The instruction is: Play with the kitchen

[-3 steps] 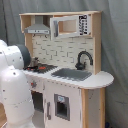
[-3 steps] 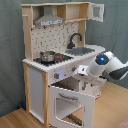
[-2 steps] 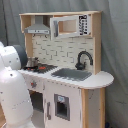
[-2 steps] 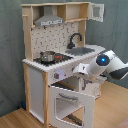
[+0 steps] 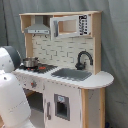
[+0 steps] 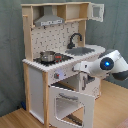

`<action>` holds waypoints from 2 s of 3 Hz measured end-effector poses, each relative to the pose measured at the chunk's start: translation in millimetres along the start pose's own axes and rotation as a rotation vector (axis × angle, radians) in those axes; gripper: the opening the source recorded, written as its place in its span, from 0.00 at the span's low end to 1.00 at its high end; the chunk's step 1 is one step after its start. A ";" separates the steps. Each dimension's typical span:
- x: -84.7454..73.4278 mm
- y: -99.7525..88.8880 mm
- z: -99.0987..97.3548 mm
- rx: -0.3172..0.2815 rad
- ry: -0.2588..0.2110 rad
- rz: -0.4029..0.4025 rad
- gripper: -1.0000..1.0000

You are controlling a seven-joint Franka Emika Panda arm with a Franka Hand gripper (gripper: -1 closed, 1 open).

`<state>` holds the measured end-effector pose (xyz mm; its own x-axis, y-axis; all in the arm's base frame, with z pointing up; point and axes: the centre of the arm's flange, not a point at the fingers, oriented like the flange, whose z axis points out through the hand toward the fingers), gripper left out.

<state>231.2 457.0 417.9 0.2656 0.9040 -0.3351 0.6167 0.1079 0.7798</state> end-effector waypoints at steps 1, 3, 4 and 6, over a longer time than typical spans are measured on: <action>-5.8 -0.5 -5.0 -0.131 -0.051 -0.045 1.00; -10.1 -5.9 4.5 -0.359 -0.080 -0.125 1.00; -11.2 -12.4 11.7 -0.464 -0.085 -0.186 1.00; -22.8 -26.5 43.1 -0.605 -0.122 -0.299 1.00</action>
<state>240.8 415.6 382.1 0.2520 0.7498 -0.6118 0.1632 0.5902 0.7906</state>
